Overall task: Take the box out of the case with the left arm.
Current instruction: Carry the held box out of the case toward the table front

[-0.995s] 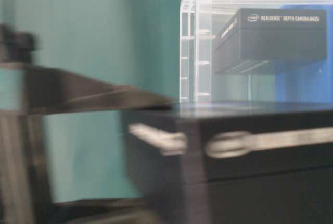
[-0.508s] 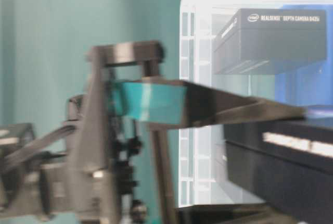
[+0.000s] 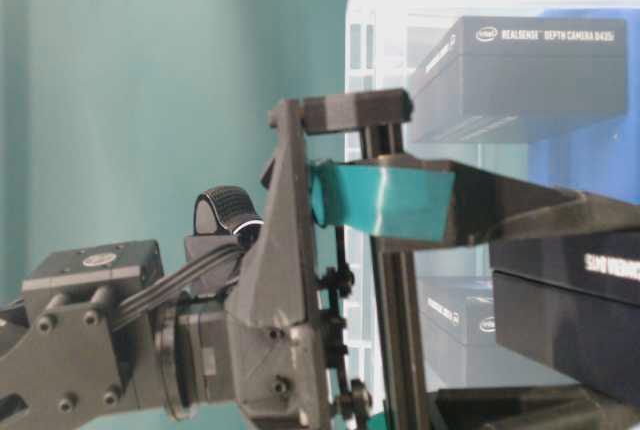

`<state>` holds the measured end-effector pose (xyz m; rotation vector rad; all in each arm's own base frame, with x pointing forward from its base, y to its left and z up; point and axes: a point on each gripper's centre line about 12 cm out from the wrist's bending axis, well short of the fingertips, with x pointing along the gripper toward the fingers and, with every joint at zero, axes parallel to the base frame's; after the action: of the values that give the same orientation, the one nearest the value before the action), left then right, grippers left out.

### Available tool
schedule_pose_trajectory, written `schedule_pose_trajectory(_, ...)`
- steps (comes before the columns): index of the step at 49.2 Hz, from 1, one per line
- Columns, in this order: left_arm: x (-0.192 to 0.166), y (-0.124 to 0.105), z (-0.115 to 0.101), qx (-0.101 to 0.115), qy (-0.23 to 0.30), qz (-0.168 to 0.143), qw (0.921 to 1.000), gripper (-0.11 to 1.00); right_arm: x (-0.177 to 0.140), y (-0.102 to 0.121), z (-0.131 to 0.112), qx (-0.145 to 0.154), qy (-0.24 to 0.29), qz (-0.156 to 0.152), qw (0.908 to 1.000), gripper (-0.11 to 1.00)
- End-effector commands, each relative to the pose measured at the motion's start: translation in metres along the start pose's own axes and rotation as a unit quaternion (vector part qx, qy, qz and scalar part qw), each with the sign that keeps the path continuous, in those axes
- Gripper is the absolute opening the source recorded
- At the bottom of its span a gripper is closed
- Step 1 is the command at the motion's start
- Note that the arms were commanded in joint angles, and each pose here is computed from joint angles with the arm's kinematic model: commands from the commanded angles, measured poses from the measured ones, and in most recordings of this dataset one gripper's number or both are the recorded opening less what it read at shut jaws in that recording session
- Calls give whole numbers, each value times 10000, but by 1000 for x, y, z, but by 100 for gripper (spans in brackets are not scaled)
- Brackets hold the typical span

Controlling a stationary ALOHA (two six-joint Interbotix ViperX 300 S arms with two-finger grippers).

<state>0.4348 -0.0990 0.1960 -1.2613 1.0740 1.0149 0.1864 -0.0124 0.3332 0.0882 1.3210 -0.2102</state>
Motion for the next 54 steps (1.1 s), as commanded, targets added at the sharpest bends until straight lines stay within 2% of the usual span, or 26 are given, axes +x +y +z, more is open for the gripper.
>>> schedule_pose_trajectory(1, -16, -5, 4, -73, 49, -214, 9997, 61, -3, 0, 2, 5, -66, 20, 10000, 0)
schedule_pose_trajectory(9, -16, -5, 8, -132, 60, -202, 9997, 61, -2, 0, 2, 28, -51, 18, 10000, 0)
schedule_pose_trajectory(19, -14, -3, 8, -123, 74, -191, 9997, 61, -2, 0, 2, 287, -61, 6, 9996, 0)
schedule_pose_trajectory(35, -15, -5, 7, -92, 99, -257, 9996, 60, -1, 0, 3, 301, -135, 30, 9995, 0)
schedule_pose_trajectory(37, -15, -6, 7, -46, 110, -325, 9994, 65, -1, 1, 4, 301, -127, 29, 9995, 0)
schedule_pose_trajectory(41, -15, -10, 6, 60, 131, -470, 9988, 87, -1, 1, 4, 301, -135, 30, 9995, 0)
schedule_pose_trajectory(44, -15, -10, 6, 75, 137, -508, 9986, 97, -1, 1, 4, 301, -135, 30, 9995, 0)
schedule_pose_trajectory(54, -16, -11, 6, 75, 143, -546, 9984, 97, -1, 1, 3, 310, -140, 39, 9994, 0)
